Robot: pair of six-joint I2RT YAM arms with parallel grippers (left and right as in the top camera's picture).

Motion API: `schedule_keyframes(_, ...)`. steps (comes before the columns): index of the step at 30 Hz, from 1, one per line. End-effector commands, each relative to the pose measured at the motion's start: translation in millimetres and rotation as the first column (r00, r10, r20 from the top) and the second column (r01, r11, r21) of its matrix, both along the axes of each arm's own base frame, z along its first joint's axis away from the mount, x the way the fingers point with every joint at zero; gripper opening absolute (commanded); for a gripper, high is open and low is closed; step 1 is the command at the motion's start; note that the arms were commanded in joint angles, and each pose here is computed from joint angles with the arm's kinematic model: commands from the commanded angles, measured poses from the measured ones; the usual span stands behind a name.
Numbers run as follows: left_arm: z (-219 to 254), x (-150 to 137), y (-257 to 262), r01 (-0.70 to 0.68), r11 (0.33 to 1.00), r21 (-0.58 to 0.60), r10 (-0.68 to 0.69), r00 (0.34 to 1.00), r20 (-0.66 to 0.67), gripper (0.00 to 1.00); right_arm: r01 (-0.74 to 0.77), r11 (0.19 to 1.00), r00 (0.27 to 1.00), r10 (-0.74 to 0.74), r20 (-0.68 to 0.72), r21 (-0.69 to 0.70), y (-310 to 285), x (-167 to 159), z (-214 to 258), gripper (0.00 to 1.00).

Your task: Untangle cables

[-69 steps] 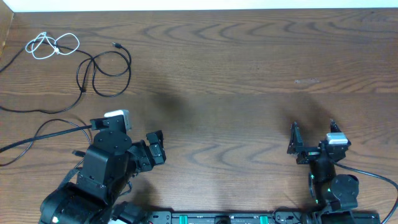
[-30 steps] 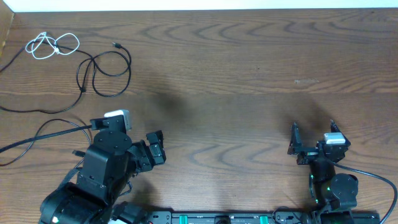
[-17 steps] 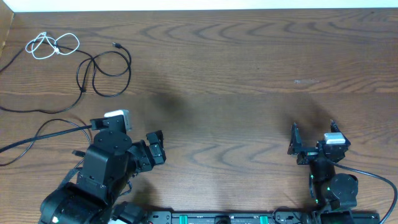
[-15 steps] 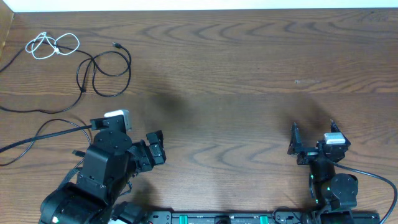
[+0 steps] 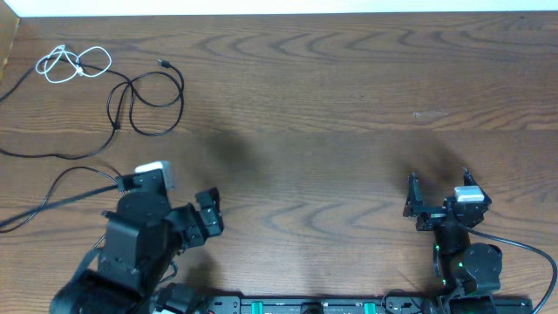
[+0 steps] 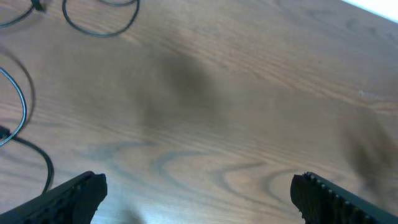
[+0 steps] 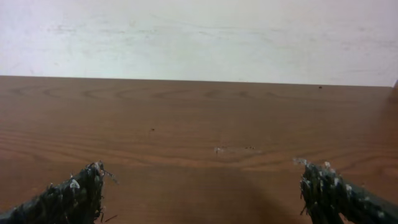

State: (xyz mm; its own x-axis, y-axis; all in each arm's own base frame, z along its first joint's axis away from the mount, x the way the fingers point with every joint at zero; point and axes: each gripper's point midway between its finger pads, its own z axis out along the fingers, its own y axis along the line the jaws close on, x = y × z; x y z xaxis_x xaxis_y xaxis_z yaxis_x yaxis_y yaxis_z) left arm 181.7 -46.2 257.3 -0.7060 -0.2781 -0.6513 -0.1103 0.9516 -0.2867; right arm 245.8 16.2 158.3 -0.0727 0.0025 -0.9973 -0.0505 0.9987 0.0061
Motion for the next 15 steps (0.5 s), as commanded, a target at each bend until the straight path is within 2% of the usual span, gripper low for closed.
schedule_keyframes(1,-13,-4,-3,0.115,0.993,0.039,-0.116,0.993,0.025,1.00,-0.001,1.000,1.000,0.001,0.001,-0.014,-1,0,-1,0.99)
schedule_keyframes(4,-14,1,-9,0.199,0.979,0.053,-0.203,0.973,0.110,1.00,-0.001,1.000,1.000,0.001,0.001,-0.014,-1,0,-1,0.99)
schedule_keyframes(7,-17,4,-7,0.201,0.978,0.057,-0.208,0.961,0.183,1.00,-0.001,1.000,1.000,0.001,0.001,-0.014,-1,0,-1,0.99)
schedule_keyframes(15,-46,18,-2,0.209,0.969,0.130,-0.232,0.953,0.196,1.00,-0.001,1.000,1.000,0.001,0.001,-0.014,-1,0,-1,0.99)
